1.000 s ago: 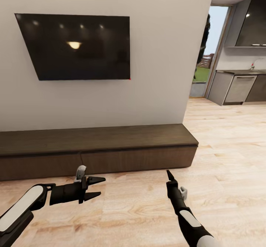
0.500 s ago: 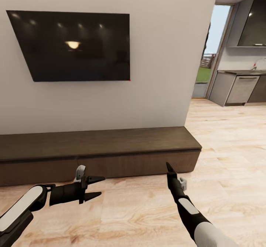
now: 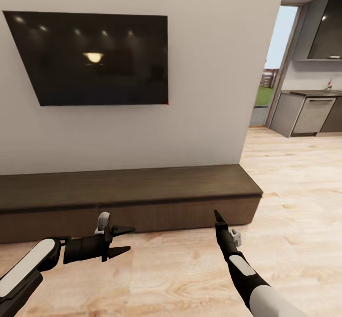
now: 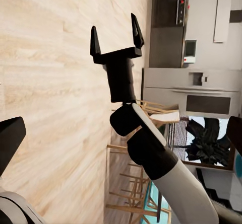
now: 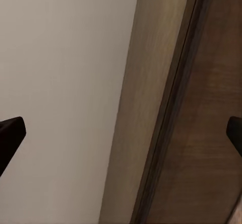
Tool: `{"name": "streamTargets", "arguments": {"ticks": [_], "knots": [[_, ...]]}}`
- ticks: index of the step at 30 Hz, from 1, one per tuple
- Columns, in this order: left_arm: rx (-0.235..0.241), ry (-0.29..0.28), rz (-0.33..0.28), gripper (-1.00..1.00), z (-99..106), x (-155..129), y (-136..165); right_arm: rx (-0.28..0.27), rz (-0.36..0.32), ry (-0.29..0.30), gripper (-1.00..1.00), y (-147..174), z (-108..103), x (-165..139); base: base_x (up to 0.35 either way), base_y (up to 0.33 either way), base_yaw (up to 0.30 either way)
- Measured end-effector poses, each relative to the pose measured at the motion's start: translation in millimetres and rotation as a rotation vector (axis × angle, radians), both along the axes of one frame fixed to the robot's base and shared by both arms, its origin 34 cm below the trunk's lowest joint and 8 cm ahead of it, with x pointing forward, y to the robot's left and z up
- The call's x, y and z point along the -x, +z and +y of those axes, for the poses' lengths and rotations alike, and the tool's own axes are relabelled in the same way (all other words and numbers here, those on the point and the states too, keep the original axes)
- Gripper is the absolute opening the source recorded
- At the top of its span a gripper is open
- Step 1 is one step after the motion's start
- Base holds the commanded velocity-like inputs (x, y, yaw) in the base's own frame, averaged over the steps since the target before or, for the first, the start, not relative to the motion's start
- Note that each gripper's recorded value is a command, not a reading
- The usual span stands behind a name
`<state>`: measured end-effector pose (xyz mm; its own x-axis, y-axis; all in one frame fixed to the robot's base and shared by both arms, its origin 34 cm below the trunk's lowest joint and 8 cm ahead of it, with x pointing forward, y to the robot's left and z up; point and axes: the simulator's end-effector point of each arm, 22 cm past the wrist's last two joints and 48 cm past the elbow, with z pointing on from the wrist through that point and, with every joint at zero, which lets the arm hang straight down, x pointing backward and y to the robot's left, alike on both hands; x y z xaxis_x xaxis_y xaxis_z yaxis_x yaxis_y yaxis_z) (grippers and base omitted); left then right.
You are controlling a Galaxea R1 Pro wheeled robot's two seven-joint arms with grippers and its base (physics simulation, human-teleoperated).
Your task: Place each of the two pumpkins and all three candles from the living room inside a cabinet in the living room (use any cabinet), then make sure every cabinet is closed, and position the cauldron so it is next to a table in the living room.
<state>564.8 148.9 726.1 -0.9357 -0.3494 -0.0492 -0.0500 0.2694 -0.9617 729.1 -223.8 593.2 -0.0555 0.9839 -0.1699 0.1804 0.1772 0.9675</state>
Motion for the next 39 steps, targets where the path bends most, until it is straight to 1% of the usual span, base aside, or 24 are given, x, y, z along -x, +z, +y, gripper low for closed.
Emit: {"name": "streamTargets", "arguments": {"ticks": [6,15,19,27,39], "knots": [[0.002,0.000,0.001,1.00,-0.2,0.0,-0.1,0.002,0.017,-0.003,1.00,-3.8,-0.5,0.5,0.119,0.022,0.000],[0.005,-0.003,-0.005,1.00,-1.3,0.2,2.7,0.003,0.022,-0.004,1.00,-5.1,-1.4,0.9,0.006,0.001,0.000],[0.006,-0.006,-0.009,1.00,-2.3,2.0,-3.9,0.003,0.022,-0.004,1.00,-13.5,-1.5,2.4,0.000,0.000,0.000],[0.007,-0.006,-0.011,1.00,-2.7,1.9,-3.1,0.003,0.021,-0.003,1.00,-13.2,-1.5,2.3,0.000,0.000,0.000],[0.009,-0.008,-0.012,1.00,-3.9,7.0,-27.7,0.006,0.020,-0.005,1.00,-38.3,-4.8,7.0,0.000,0.000,0.000]]}}
